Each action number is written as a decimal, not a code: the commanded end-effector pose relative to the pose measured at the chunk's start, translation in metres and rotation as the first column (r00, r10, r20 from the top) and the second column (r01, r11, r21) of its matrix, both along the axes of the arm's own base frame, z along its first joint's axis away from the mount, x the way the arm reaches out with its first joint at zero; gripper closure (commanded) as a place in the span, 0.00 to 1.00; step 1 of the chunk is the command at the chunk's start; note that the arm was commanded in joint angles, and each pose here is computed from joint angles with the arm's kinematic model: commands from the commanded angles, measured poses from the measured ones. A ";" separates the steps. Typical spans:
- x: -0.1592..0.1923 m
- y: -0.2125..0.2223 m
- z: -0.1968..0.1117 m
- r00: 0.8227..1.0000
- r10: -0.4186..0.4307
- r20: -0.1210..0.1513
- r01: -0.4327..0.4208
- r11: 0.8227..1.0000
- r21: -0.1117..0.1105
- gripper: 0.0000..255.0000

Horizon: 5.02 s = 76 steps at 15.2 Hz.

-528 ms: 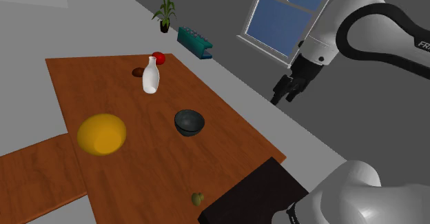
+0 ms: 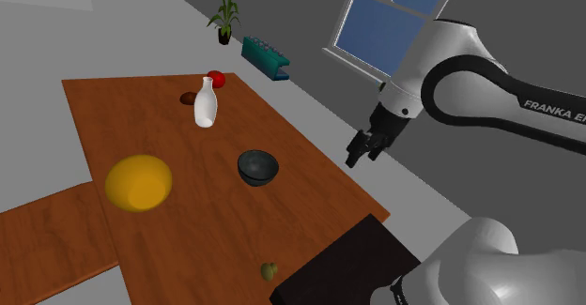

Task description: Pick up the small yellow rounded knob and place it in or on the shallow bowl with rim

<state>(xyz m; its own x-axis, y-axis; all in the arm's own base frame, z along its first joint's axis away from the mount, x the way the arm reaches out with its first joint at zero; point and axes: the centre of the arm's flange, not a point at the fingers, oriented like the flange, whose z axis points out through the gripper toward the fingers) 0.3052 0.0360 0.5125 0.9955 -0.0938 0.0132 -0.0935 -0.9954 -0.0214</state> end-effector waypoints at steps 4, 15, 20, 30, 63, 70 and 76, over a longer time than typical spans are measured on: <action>0.006 0.031 -0.058 1.000 0.006 -0.011 -0.006 1.000 -0.016 0.00; 0.013 0.102 -0.188 0.999 0.021 -0.038 -0.023 0.998 -0.052 0.00; 0.014 0.133 -0.247 0.998 0.027 -0.050 -0.030 0.997 -0.067 0.00; 0.015 0.192 -0.368 0.996 0.039 -0.076 -0.046 0.994 -0.099 0.00; 0.013 0.190 -0.375 0.996 0.039 -0.076 -0.046 0.994 -0.100 1.00; 0.013 0.190 -0.338 0.996 0.039 -0.076 -0.046 0.994 -0.100 1.00; 0.013 0.190 -0.307 0.996 0.039 -0.076 -0.046 0.994 -0.100 1.00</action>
